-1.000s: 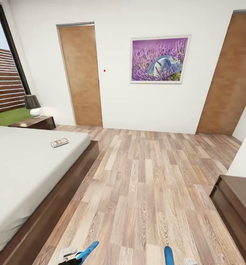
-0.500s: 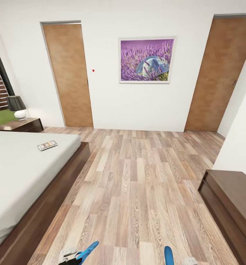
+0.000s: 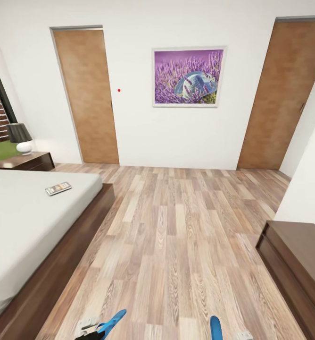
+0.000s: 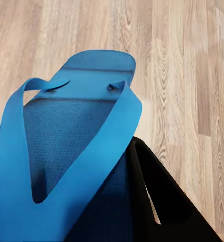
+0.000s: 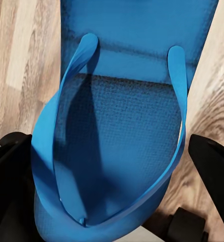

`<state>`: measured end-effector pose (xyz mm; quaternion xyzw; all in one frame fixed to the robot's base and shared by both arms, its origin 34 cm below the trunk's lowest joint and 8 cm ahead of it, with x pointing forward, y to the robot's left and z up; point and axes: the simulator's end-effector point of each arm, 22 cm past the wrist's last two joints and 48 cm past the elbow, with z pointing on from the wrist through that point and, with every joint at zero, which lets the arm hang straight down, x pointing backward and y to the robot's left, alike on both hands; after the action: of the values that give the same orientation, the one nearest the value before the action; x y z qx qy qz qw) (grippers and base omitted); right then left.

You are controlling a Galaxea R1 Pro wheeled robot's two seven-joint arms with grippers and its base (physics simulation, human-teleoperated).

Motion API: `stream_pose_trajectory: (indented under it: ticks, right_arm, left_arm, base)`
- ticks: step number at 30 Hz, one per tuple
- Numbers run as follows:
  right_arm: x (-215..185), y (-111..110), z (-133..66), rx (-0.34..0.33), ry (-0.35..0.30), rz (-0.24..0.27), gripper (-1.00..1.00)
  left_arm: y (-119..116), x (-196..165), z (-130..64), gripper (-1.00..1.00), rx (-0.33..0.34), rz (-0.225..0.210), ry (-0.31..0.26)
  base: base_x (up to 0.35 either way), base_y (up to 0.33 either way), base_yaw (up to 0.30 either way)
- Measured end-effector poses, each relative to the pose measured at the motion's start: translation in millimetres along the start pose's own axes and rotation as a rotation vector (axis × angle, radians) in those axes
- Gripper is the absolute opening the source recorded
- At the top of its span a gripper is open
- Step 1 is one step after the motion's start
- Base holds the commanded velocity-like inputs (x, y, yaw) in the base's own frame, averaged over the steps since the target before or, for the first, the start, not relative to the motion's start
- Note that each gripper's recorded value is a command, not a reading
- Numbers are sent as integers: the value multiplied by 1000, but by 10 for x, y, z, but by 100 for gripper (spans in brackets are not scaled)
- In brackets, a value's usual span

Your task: In the bedroom, move the book from the bed onto either nightstand, and place the two sandals side by side next to the bed.

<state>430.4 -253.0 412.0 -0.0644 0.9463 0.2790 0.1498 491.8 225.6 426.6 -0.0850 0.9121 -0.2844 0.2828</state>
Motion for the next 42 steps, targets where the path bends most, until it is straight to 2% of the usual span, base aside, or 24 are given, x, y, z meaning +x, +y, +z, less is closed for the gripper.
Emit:
stream_pose_trajectory:
  ticks: [42]
  right_arm:
    - [7,0,1,0,2,0,-100]
  left_arm:
    - [-2,0,1,-100,1,0,0]
  base:
    - [316,-99,0]
